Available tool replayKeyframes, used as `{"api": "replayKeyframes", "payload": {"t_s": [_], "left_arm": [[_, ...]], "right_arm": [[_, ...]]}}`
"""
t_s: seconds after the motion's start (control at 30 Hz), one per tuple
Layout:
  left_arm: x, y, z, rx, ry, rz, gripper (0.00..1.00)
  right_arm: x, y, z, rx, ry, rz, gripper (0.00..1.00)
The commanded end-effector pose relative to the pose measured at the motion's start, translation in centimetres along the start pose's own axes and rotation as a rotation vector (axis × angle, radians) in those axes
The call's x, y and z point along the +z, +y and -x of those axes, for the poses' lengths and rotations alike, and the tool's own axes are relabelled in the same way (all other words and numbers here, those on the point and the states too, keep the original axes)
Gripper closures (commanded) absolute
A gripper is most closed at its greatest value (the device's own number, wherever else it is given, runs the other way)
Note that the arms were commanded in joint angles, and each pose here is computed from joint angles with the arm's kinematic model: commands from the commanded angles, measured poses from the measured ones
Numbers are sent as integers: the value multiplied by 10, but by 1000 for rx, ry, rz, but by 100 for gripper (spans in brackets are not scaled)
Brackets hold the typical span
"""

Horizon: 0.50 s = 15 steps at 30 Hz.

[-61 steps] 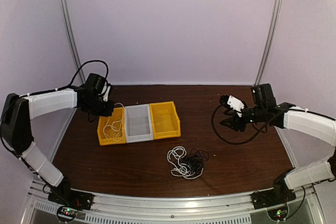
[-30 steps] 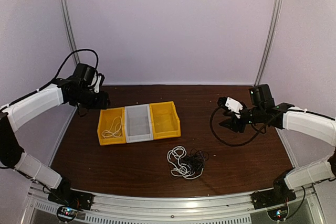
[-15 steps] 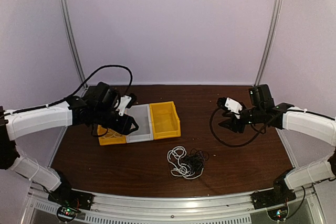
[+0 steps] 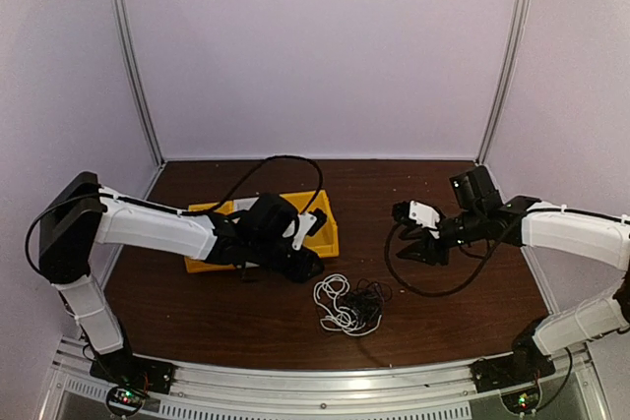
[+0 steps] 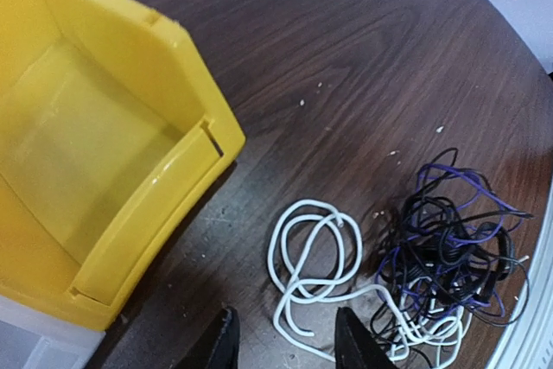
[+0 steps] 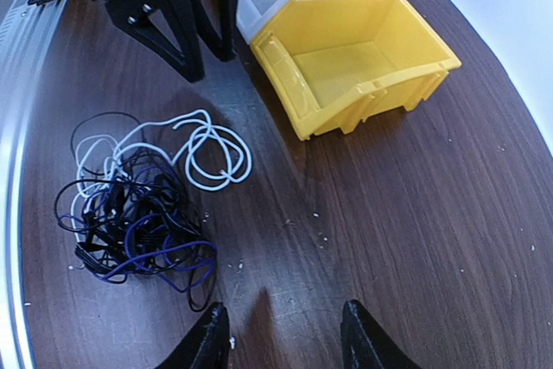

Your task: Untangle the cables

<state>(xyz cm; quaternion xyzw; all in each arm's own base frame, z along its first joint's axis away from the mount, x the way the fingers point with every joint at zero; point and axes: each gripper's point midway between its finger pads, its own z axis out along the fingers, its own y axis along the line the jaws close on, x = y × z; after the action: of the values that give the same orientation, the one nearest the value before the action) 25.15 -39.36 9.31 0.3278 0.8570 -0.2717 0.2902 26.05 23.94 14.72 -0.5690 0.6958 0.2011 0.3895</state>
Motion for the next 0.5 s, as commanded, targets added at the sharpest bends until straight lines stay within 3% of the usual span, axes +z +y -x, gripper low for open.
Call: {"api": "replayKeyframes", "payload": {"t_s": [0.0,0.2,0.47], "left_arm": [[15,0,1,-79,-12,39,61],[30,8,-18,-86,43,73,59],[50,13,-34,-5,129,87,72]], "right_arm": [[1,25,12,-49,-30,116,54],[3,34,19,-43,-51,151,53],[13,34,9,-50,-5,148,53]]}}
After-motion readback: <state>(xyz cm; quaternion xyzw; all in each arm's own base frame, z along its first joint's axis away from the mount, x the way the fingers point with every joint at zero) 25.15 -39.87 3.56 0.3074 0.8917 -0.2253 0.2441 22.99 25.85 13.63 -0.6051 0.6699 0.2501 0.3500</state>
